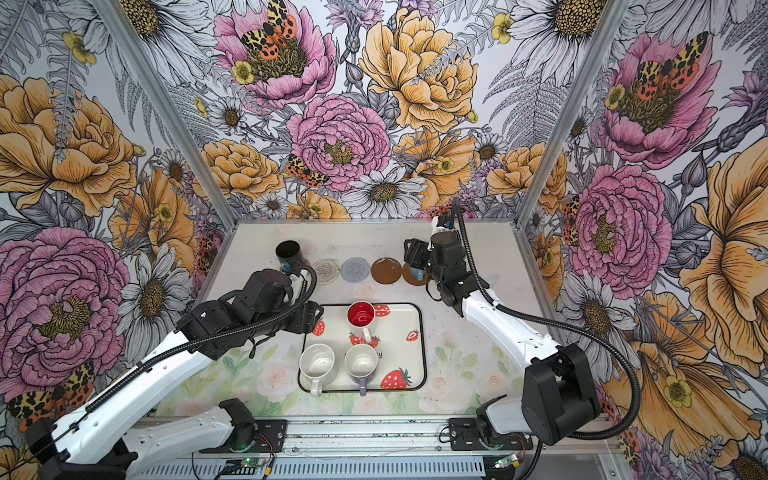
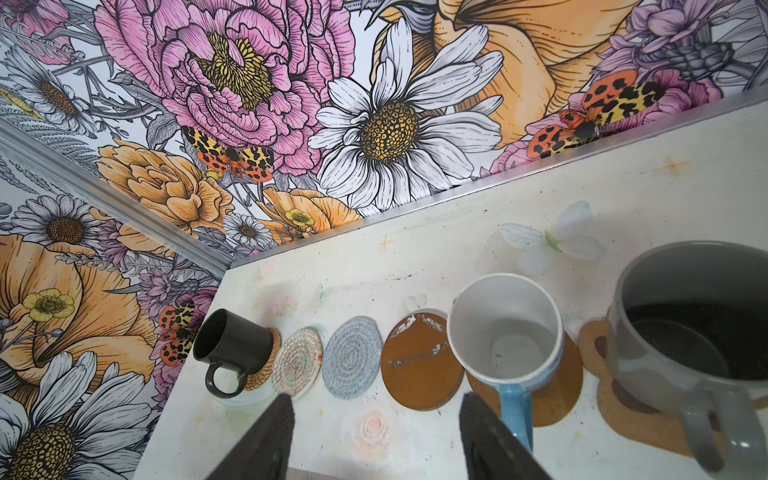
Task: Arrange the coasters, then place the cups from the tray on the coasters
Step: 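Move the left gripper over the speckled white mug on the tray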
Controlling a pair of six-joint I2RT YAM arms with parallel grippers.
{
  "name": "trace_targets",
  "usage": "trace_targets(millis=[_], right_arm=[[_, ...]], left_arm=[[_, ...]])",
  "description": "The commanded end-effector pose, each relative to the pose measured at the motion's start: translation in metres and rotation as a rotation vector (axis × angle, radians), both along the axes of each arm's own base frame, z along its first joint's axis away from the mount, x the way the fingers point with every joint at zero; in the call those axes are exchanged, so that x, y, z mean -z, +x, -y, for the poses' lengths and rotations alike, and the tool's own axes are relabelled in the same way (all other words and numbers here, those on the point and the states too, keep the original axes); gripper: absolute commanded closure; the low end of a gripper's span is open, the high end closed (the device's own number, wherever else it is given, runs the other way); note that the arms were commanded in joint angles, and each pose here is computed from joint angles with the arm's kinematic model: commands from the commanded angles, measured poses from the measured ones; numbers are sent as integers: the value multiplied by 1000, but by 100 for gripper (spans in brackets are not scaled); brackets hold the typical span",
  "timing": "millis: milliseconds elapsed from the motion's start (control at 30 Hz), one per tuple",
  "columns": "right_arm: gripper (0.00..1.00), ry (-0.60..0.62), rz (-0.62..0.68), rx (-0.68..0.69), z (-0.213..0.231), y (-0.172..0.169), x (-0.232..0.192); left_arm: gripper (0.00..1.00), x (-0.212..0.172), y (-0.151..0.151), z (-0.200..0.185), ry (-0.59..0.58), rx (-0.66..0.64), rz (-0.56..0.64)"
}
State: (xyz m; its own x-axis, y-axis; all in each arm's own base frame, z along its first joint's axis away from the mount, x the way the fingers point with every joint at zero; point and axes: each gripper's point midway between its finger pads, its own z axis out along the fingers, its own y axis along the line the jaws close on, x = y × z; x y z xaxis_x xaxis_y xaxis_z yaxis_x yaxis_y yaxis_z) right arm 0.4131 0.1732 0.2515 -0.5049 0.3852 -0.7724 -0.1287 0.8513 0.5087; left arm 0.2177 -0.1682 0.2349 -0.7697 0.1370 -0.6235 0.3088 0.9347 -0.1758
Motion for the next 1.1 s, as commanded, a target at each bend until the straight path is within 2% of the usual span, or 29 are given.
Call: trace_targets(millis=[0, 267, 600, 900, 1067], right_arm=[[35, 20, 39, 1, 3, -1, -13], [34, 15, 23, -2, 1, 5, -5], [35, 31, 8, -25, -6, 10, -1], [35, 24, 1, -24, -6, 9, 2], [34, 27, -3, -29, -7, 10, 4]], left_arm=[[27, 13, -31, -4, 19, 23, -125], [29, 51, -74, -6, 27, 32, -264], [29, 84, -111, -4, 29, 18, -361], [29, 106, -121, -9, 68, -43, -380], [29, 118, -121, 1, 28, -49, -388]])
